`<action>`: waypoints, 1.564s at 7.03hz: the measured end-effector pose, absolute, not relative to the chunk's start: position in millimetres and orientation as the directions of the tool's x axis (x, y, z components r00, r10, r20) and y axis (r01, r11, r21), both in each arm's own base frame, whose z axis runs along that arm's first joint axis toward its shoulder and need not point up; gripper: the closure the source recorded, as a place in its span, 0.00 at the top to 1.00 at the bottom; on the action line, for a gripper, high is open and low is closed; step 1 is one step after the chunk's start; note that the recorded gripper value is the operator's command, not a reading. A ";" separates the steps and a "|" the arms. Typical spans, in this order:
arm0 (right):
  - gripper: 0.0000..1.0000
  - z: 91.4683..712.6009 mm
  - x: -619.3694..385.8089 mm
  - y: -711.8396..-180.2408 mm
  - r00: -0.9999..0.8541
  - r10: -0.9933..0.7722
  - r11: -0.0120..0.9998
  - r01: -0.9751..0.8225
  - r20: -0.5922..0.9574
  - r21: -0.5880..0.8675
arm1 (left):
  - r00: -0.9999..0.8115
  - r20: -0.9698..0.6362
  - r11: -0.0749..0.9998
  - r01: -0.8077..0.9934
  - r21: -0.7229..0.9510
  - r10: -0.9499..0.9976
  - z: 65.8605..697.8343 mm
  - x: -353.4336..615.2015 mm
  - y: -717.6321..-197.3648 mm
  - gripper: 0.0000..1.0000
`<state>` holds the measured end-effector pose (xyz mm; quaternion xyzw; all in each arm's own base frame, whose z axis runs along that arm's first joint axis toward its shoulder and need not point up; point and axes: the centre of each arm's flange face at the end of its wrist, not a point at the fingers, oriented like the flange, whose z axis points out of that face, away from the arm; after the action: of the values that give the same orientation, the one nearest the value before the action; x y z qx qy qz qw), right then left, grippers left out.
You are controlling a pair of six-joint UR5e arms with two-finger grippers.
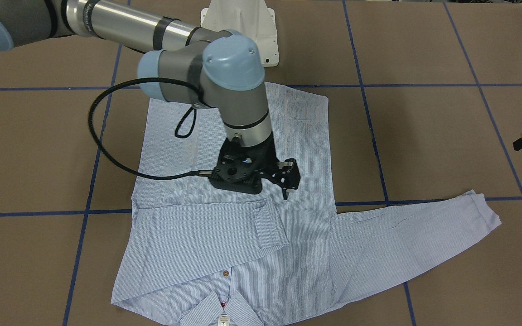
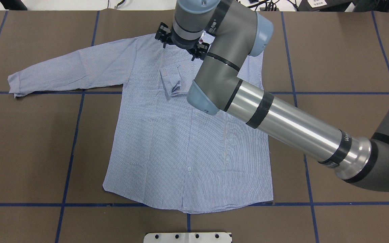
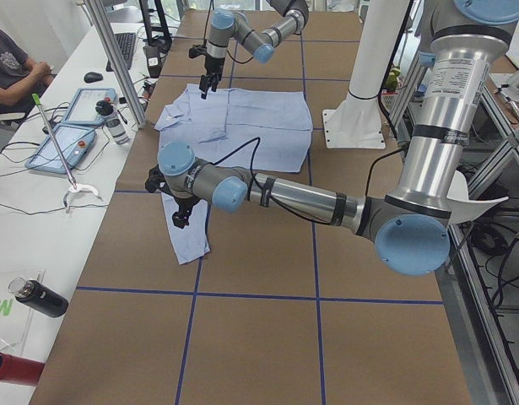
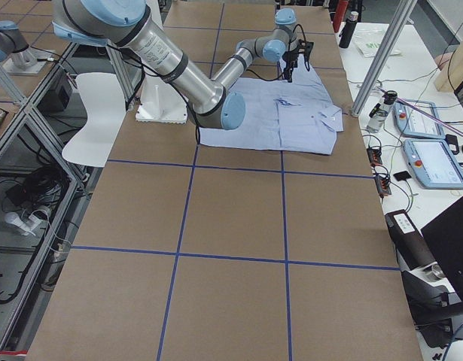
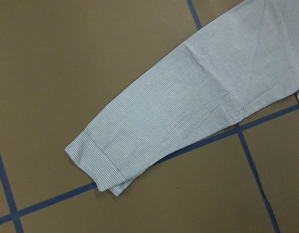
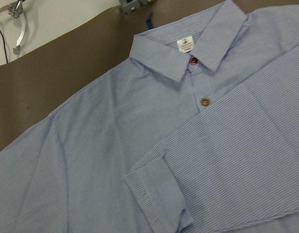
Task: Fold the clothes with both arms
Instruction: 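Release the sleeve and raise the right gripper while the left gripper approaches the other cuff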
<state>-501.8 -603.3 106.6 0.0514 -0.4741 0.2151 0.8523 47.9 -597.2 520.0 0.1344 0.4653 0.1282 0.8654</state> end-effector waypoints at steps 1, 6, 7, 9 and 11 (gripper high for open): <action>0.99 137.8 -466.6 -604.2 0.458 0.314 0.904 -0.412 0.832 -0.114 | 0.537 -0.775 0.937 -0.097 0.336 0.334 536.7 50.8 -613.6 0.99; 0.99 221.1 -382.8 -559.3 0.472 0.269 0.923 -0.374 0.840 -0.086 | 0.546 -0.794 0.961 -0.086 0.264 0.267 619.4 133.7 -644.2 0.94; 0.99 226.4 -379.7 -556.0 0.474 0.271 0.923 -0.374 0.838 -0.087 | 0.574 -0.775 0.959 -0.079 0.271 0.266 626.2 138.8 -645.4 0.94; 0.99 234.5 -377.8 -553.6 0.478 0.275 0.923 -0.374 0.835 -0.090 | 0.616 -0.743 0.957 -0.063 0.282 0.260 630.7 142.2 -648.4 0.94; 0.99 238.2 -377.2 -553.2 0.481 0.277 0.922 -0.377 0.832 -0.089 | 0.623 -0.752 0.968 -0.041 0.247 0.218 634.7 147.0 -644.6 0.94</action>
<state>-377.2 -553.2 238.2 0.0529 -0.4725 0.1903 0.8589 147.0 -644.6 634.7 0.1033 0.4282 0.0722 0.8948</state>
